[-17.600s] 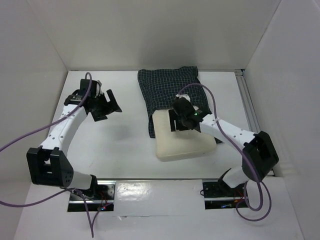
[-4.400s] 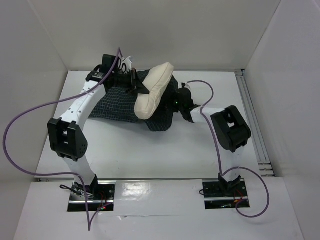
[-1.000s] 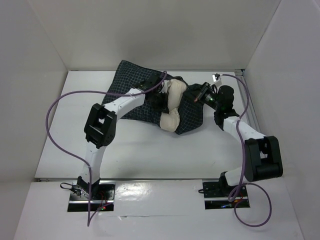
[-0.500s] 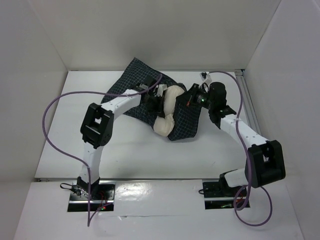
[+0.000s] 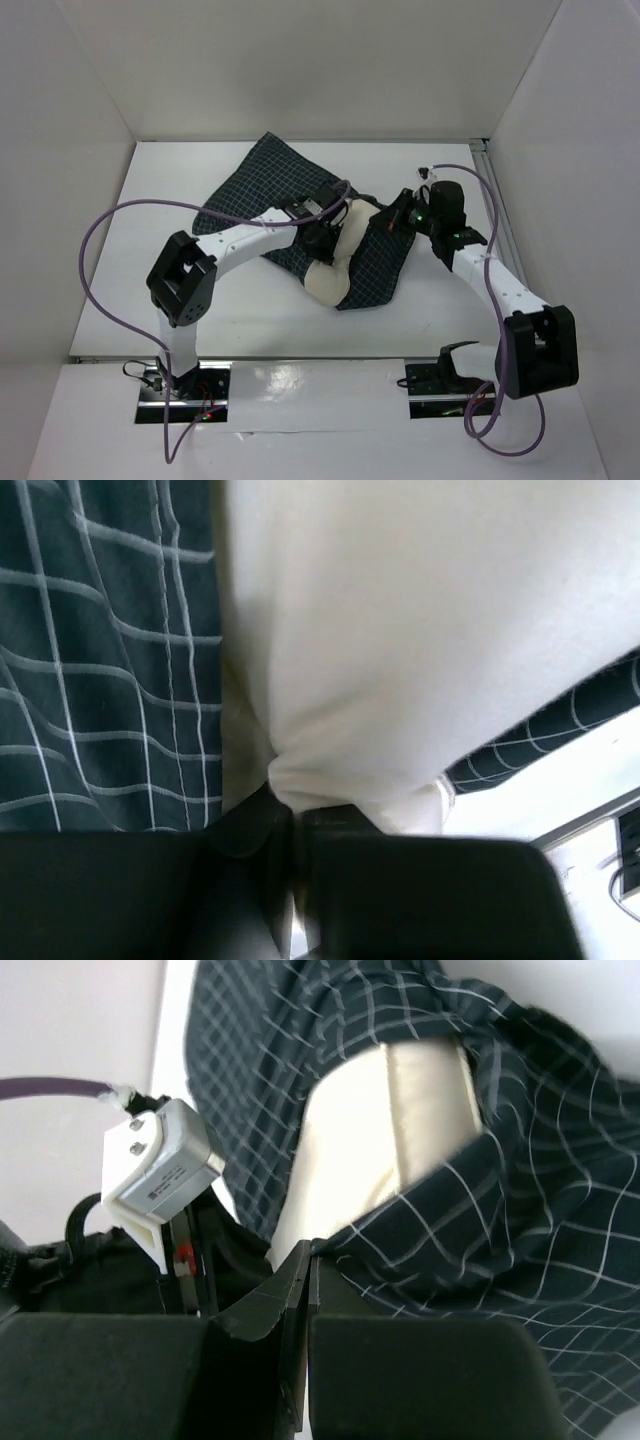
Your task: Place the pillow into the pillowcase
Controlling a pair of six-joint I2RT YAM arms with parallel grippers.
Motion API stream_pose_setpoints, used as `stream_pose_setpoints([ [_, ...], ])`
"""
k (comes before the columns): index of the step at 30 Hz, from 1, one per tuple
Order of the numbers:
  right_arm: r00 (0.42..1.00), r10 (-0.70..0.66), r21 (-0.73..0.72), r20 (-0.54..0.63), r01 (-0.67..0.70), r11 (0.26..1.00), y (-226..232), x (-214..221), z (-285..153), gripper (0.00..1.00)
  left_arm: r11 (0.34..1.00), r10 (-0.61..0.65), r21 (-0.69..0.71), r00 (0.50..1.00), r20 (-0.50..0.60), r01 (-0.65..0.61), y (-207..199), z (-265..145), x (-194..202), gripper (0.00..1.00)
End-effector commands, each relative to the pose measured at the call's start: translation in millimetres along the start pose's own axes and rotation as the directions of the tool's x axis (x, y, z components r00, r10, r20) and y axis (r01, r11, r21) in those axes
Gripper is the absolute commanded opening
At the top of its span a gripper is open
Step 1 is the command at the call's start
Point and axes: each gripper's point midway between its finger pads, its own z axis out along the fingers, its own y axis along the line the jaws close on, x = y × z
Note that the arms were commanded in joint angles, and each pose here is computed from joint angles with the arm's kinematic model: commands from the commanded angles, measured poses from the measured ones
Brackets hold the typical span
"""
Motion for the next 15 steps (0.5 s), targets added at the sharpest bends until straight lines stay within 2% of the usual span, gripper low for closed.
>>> stream_pose_setpoints([
  [1,0.953,-0.151,-0.016,0.262,0.160,0.987,26,-66,-31,0.00,0.970,-0.085,-0.242,0.907,-0.413,-0.019,45,-14,107,0.44],
  [3,0.964,-0.158,-0.001,0.213,0.162,0.987,12,-52,-30,0.00,0.979,-0.060,-0.204,0.914,-0.400,-0.025,38,-18,99,0.73],
  [4,0.964,-0.184,-0.004,0.190,0.188,0.982,8,-46,-30,0.00,0.985,-0.034,-0.166,0.911,-0.411,-0.039,33,-21,98,0.81],
  [5,0.968,-0.191,-0.024,0.163,0.197,0.980,10,-40,-30,0.00,0.989,-0.019,-0.140,0.921,-0.389,-0.039,26,-23,88,0.84],
  [6,0.971,-0.191,-0.015,0.147,0.195,0.981,5,-34,-29,0.00,0.993,-0.003,-0.113,0.929,-0.371,-0.042,21,-28,81,0.85],
  [8,0.973,-0.194,-0.010,0.122,0.196,0.980,0,-26,-29,0.00,0.999,0.029,-0.024,0.945,-0.325,-0.039,1,-37,63,0.82],
  [9,0.975,-0.189,-0.007,0.115,0.191,0.981,-3,-23,-28,0.00,0.999,0.037,0.036,0.954,-0.299,-0.028,-7,-45,52,0.74],
  [12,0.973,-0.198,-0.006,0.115,0.200,0.980,-2,-23,-30,0.00,0.988,0.044,0.155,0.985,-0.170,-0.017,-28,-67,10,0.65],
  [15,0.974,-0.202,-0.008,0.101,0.204,0.979,-3,-20,-31,0.00,0.968,0.040,0.250,0.998,-0.053,-0.026,-45,-85,-29,0.69],
])
